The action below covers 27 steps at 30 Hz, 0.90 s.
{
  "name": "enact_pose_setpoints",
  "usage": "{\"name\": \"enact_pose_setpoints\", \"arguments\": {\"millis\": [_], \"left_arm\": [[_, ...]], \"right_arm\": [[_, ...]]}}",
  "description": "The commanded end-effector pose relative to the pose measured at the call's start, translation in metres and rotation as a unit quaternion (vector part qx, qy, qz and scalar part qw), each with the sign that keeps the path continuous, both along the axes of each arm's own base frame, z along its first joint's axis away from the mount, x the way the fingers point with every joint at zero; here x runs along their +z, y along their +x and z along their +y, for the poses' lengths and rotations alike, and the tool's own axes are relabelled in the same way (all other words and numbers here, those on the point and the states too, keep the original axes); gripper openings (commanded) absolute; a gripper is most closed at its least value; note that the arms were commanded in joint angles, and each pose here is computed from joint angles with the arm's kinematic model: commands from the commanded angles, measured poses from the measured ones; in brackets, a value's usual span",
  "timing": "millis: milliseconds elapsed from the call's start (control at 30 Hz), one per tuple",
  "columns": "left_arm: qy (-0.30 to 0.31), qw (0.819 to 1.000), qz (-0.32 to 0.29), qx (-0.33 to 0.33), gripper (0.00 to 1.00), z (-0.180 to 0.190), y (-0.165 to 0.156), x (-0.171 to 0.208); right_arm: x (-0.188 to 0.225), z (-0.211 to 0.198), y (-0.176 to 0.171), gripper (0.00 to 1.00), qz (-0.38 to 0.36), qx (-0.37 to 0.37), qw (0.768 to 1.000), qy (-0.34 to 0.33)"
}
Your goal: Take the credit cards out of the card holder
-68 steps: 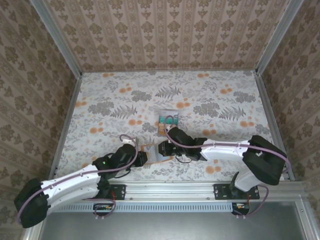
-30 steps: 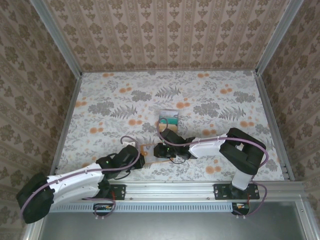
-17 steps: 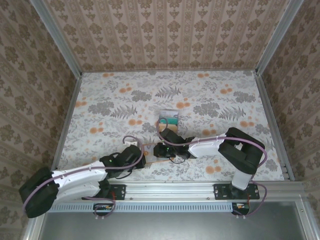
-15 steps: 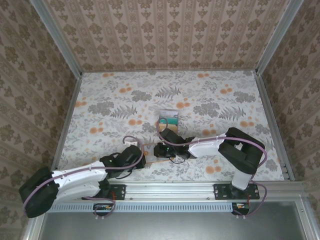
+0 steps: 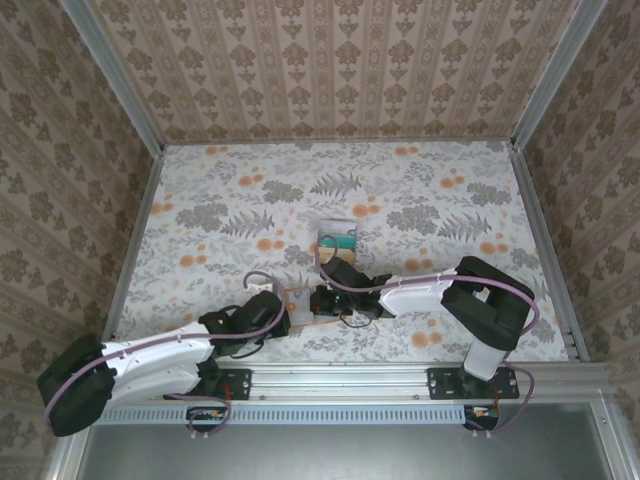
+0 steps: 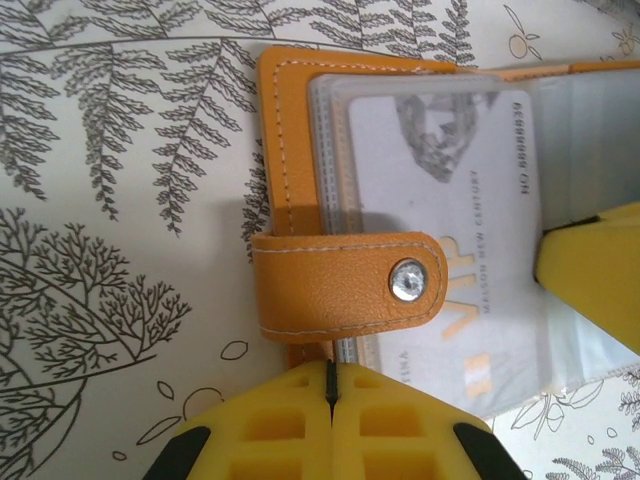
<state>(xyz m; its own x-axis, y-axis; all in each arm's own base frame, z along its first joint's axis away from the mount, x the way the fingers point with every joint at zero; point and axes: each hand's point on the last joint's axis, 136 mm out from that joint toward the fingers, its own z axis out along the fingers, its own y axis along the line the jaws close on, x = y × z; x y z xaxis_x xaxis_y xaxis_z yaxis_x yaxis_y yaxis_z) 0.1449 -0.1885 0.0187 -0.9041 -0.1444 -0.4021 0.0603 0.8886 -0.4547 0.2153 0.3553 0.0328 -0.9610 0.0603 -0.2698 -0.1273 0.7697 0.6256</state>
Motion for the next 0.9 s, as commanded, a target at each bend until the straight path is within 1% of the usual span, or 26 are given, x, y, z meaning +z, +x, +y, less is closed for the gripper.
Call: {"name": "enact_pose_setpoints", "arguments": {"millis": [0,200,333,433,633,800,867], "left_arm": [[0.048,0.998,0.028,0.023,0.00,0.024,-0.007,-0.016],[0.041,0.999,0.021,0.014,0.00,0.019,-0.004,-0.010],[0.024,1.000,0.009,-0.003,0.00,0.009,-0.001,0.003],[0.025,1.000,0.001,-0.004,0.00,0.009,0.001,0.010],[0.027,1.000,0.005,0.001,0.00,0.012,0.000,0.005],[0.009,1.000,0.000,-0.005,0.00,0.004,0.002,0.014],[-0.014,1.000,-0.009,-0.012,0.00,-0.005,0.004,0.023]], "right_arm": [[0.001,-0.014,0.000,0.00,-0.003,-0.009,1.000,-0.015],[-0.001,-0.011,-0.002,0.00,0.004,0.001,1.000,-0.013],[-0.005,-0.008,-0.002,0.00,0.009,0.001,1.000,-0.011],[-0.007,-0.014,0.000,0.00,0.007,-0.009,1.000,-0.024],[-0.006,-0.025,0.001,0.00,0.004,-0.021,0.999,-0.026],[-0.005,-0.018,0.000,0.00,0.005,-0.011,1.000,-0.008],[-0.006,-0.017,0.000,0.00,0.005,-0.011,1.000,-0.007]]}}
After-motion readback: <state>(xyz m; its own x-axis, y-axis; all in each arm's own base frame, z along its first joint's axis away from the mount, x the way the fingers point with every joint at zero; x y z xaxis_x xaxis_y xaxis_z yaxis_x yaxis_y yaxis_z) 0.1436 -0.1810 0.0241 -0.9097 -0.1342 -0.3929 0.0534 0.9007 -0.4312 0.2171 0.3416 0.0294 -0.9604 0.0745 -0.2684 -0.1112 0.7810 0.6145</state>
